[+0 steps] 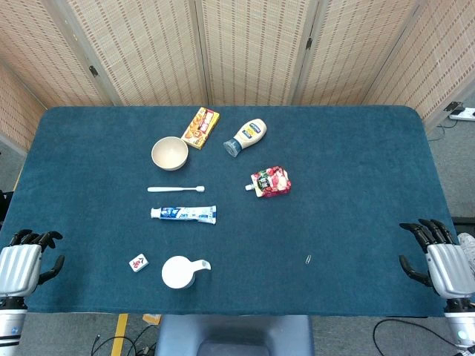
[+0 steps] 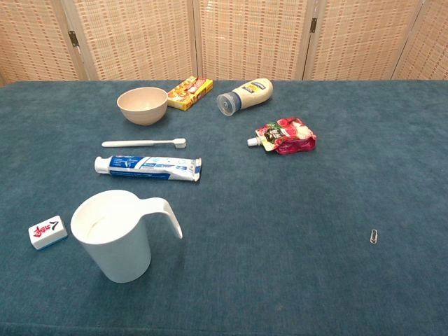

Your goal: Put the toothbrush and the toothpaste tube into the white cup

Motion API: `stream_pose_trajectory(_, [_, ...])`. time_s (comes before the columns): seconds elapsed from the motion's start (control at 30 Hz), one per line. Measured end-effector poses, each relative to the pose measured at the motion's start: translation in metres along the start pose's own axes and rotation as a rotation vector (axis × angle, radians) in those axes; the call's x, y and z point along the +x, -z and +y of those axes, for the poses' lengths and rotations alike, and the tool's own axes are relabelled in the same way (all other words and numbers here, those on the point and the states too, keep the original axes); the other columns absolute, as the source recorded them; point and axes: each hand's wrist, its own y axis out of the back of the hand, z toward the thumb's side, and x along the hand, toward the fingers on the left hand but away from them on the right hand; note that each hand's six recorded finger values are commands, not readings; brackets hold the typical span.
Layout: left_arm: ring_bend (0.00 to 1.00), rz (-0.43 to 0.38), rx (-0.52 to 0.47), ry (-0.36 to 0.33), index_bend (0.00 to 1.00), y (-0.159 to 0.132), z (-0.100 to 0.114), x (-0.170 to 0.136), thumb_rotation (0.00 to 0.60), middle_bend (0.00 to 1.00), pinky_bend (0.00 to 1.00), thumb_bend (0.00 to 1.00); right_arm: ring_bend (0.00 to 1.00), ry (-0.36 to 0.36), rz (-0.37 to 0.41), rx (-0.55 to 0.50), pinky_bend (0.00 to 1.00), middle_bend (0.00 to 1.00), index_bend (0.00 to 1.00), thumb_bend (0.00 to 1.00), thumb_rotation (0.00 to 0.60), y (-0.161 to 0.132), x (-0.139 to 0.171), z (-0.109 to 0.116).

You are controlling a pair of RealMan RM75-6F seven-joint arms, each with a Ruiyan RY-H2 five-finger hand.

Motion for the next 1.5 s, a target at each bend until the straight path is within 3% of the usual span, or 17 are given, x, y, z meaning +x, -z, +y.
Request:
stream_pose_trajectory(0.47, [0.40, -0.007, -0.006, -0.016, 0.40, -0.003, 0.005, 0.005, 0.600, 0.51, 0.25, 0.39, 0.14, 0.009, 0.003, 0.004, 0.12, 0.28, 0.25, 0.28, 0.600, 0.001, 0.002, 0.005])
stream_pose_trajectory(0.77, [0.42, -0.071, -0.043, -0.042, 0.40, -0.014, 0.013, 0.035, 0.600, 0.50, 0.26, 0.39, 0.14, 0.012, 0.022, 0.011, 0.12, 0.28, 0.25, 0.28, 0.600, -0.005, 0.002, 0.008])
stream_pose_trajectory(0.9, [0.50, -0.110, -0.098, -0.038, 0.43, -0.025, 0.018, 0.055, 0.600, 0.54, 0.41, 0.39, 0.14, 0.021, 0.026, 0.015, 0.12, 0.28, 0.25, 0.28, 0.600, -0.006, 0.003, 0.011])
stream_pose_trajectory(1.17, [0.67, -0.204, -0.148, -0.025, 0.45, -0.056, 0.023, 0.104, 0.600, 0.75, 0.69, 0.39, 0.14, 0.020, 0.039, 0.026, 0.12, 0.28, 0.25, 0.28, 0.600, -0.010, 0.002, 0.014])
stream_pose_trajectory(1.37, [0.75, -0.244, -0.155, 0.003, 0.45, -0.076, 0.019, 0.132, 0.600, 0.84, 0.78, 0.39, 0.14, 0.016, 0.048, 0.035, 0.12, 0.28, 0.25, 0.28, 0.600, -0.013, 0.001, 0.015])
stream_pose_trajectory(1.5, [0.76, -0.276, -0.119, 0.081, 0.41, -0.096, 0.003, 0.157, 0.600, 0.85, 0.78, 0.39, 0.14, 0.014, 0.044, 0.037, 0.12, 0.28, 0.25, 0.28, 0.600, -0.012, 0.001, 0.016])
